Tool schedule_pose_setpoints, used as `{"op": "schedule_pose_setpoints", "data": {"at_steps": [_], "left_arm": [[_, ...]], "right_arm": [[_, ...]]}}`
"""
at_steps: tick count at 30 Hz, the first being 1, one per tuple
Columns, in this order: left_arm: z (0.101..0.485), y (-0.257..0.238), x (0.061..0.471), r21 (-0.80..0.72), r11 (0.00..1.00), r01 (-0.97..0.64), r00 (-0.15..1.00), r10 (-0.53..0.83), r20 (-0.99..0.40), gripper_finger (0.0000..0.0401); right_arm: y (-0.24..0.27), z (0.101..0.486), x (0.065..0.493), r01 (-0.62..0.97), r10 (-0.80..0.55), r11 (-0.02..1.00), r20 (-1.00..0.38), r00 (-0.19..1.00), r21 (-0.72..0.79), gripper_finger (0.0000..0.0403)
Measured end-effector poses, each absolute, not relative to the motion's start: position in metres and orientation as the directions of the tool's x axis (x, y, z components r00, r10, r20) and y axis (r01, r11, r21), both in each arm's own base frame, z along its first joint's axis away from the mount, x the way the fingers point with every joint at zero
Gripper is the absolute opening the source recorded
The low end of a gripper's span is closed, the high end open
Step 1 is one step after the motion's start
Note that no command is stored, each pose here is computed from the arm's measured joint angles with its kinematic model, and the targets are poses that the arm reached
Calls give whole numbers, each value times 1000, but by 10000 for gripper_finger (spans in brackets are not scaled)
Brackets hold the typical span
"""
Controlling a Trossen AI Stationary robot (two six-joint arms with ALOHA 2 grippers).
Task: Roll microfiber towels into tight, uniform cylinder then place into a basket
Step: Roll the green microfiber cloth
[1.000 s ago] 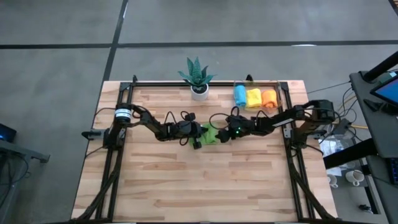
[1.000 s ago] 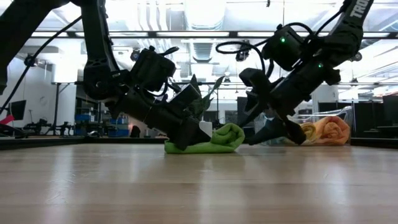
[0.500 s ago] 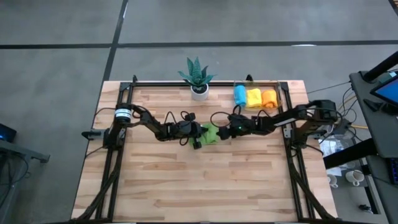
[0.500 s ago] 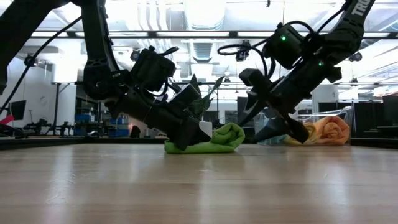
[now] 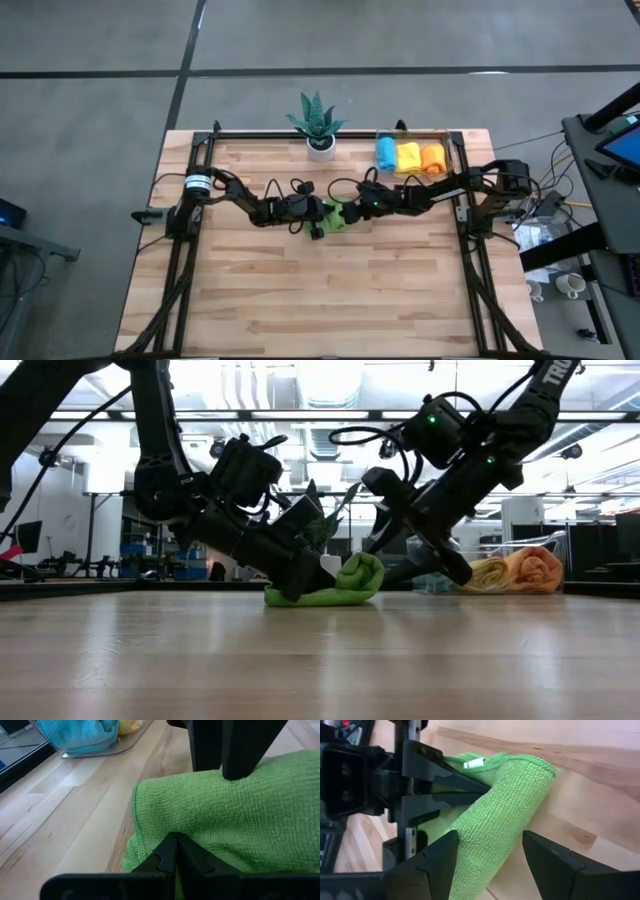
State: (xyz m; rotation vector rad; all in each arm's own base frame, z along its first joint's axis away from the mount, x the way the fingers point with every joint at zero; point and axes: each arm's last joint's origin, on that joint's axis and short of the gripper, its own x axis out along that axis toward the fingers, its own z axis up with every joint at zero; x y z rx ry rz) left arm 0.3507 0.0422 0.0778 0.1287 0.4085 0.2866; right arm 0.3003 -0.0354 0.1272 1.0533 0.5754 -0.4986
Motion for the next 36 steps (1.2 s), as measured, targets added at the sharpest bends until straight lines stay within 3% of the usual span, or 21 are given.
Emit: {"op": "schedule_pose_setpoints", "data": {"at_steps": [17,32,36], "left_arm": [[77,42,350,180,952,-248,877,300,-376,0],[76,42,349,181,952,-247,875,300,-379,0],[76,42,348,182,952,-247,875,299,-381,0]], "right_arm": [[-35,136,297,616,-116,409,-632,767,673,219],[-35,115,300,677,-128,386,-690,712,627,219],[-36,114,297,701,-154,402,-711,686,589,195]]}}
